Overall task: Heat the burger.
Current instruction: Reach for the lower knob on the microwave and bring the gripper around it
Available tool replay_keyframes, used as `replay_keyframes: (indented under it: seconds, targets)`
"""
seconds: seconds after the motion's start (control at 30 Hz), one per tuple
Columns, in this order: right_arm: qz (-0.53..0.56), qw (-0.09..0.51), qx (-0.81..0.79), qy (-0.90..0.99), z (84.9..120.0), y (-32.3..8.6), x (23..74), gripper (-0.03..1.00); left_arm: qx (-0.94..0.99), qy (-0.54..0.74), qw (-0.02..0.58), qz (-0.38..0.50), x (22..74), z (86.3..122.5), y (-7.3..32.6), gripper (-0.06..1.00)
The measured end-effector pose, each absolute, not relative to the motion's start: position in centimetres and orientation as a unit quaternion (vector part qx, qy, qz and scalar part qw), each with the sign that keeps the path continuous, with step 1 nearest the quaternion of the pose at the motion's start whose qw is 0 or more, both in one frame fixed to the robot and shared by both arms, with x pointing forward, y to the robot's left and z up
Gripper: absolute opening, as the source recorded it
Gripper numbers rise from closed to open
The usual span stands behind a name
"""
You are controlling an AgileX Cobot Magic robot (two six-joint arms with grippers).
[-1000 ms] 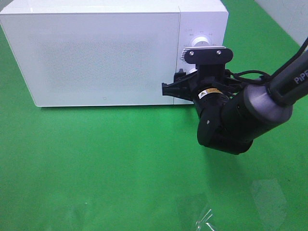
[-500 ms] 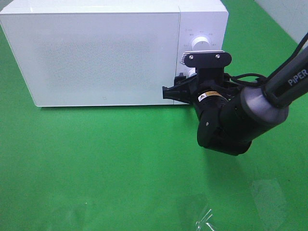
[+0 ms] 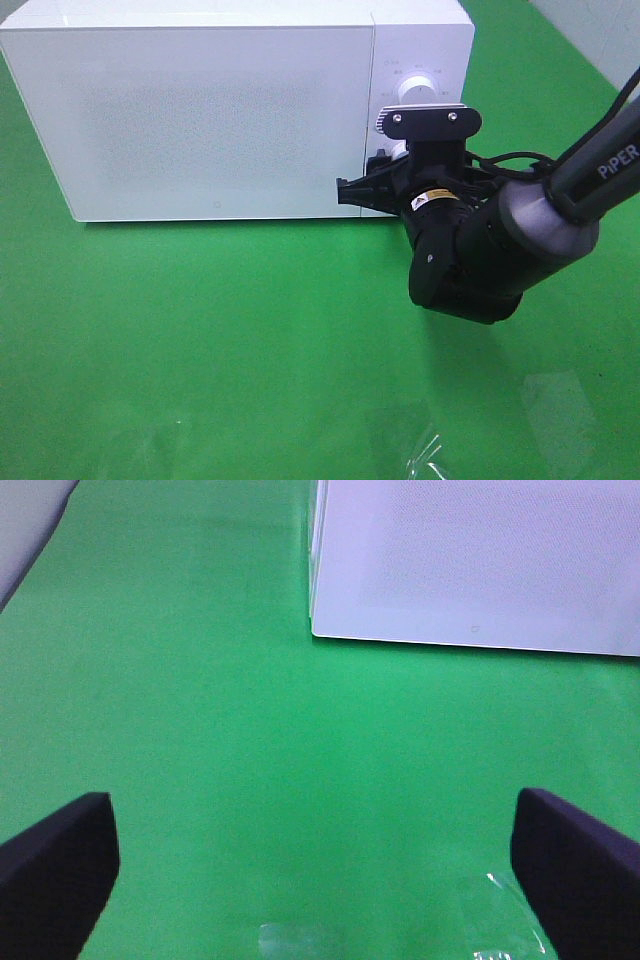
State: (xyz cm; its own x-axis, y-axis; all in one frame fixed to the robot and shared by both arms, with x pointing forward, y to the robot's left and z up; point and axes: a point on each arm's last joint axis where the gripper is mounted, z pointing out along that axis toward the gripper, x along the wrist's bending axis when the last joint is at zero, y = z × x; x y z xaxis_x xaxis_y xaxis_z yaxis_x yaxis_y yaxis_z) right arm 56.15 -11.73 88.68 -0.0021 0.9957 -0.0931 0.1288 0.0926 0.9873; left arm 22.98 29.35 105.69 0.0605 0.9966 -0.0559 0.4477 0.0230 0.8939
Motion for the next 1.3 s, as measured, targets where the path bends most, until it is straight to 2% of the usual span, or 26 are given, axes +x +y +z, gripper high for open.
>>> replay_keyframes:
  seconds: [0.03,0.07,0.1,0.13,0.63,0.77,0.83,0.87,0.9,0.93,0.97,1.0,1.03,1.07,1.1,1.13,1.2,1.3]
  targets:
    - [0.442,0.490,0.508,0.553,88.68,-11.73,56.15,0.63,0.609,0.593,0.400,0.343,22.98,105.69,29.35,0.99]
    - [0.442,0.491,0.508,0.552,88.70,-11.74,56.15,0.55,0.609,0.593,0.400,0.343,22.98,105.69,29.35,0.99]
    - [0.442,0.491,0.508,0.552,88.70,-11.74,56.15,0.55,0.609,0.593,0.400,0.343,22.98,105.69,29.35,0.99]
    - [0.443,0.491,0.508,0.551,88.71,-11.73,56.15,0.44,0.609,0.593,0.400,0.343,22.98,105.69,29.35,0.99]
    - [0.480,0.469,0.519,0.530,88.60,-11.57,56.05,0.45,0.609,0.593,0.400,0.343,22.98,105.69,29.35,0.99]
    - [0.502,0.445,0.540,0.509,88.51,-11.58,56.03,0.45,0.609,0.593,0.400,0.343,22.98,105.69,29.35,0.99]
    - [0.559,0.370,0.601,0.435,88.44,-11.56,55.93,0.45,0.609,0.593,0.400,0.343,22.98,105.69,29.35,0.99]
    - [0.559,0.370,0.601,0.435,88.44,-11.56,55.93,0.45,0.609,0.593,0.400,0.343,22.98,105.69,29.35,0.99]
    - [0.592,0.316,0.634,0.384,88.40,-11.64,55.94,0.45,0.609,0.593,0.400,0.343,22.98,105.69,29.35,0.99]
    - [0.592,0.316,0.634,0.384,88.40,-11.64,55.94,0.45,0.609,0.593,0.400,0.343,22.98,105.69,29.35,0.99]
    - [0.620,0.260,0.661,0.333,88.35,-11.69,55.95,0.45,0.609,0.593,0.400,0.343,22.98,105.69,29.35,0.99]
    - [0.620,0.260,0.661,0.333,88.35,-11.69,55.95,0.45,0.609,0.593,0.400,0.343,22.98,105.69,29.35,0.99]
    - [0.641,0.201,0.687,0.276,88.31,-11.67,55.89,0.45,0.609,0.593,0.400,0.343,22.98,105.69,29.35,0.99]
    - [0.641,0.201,0.687,0.276,88.31,-11.67,55.89,0.45,0.609,0.593,0.400,0.343,22.98,105.69,29.35,0.99]
    - [0.658,0.141,0.706,0.220,88.24,-11.65,55.86,0.45,0.609,0.593,0.400,0.343,22.98,105.69,29.35,0.99]
    - [0.658,0.141,0.706,0.220,88.24,-11.65,55.86,0.45,0.609,0.593,0.400,0.343,22.98,105.69,29.35,0.99]
    - [0.670,0.073,0.721,0.159,88.21,-11.67,55.84,0.46,0.609,0.593,0.400,0.343,22.98,105.69,29.35,0.99]
    - [0.674,0.038,0.728,0.122,88.21,-11.71,55.82,0.46,0.609,0.593,0.400,0.343,22.98,105.69,29.35,0.99]
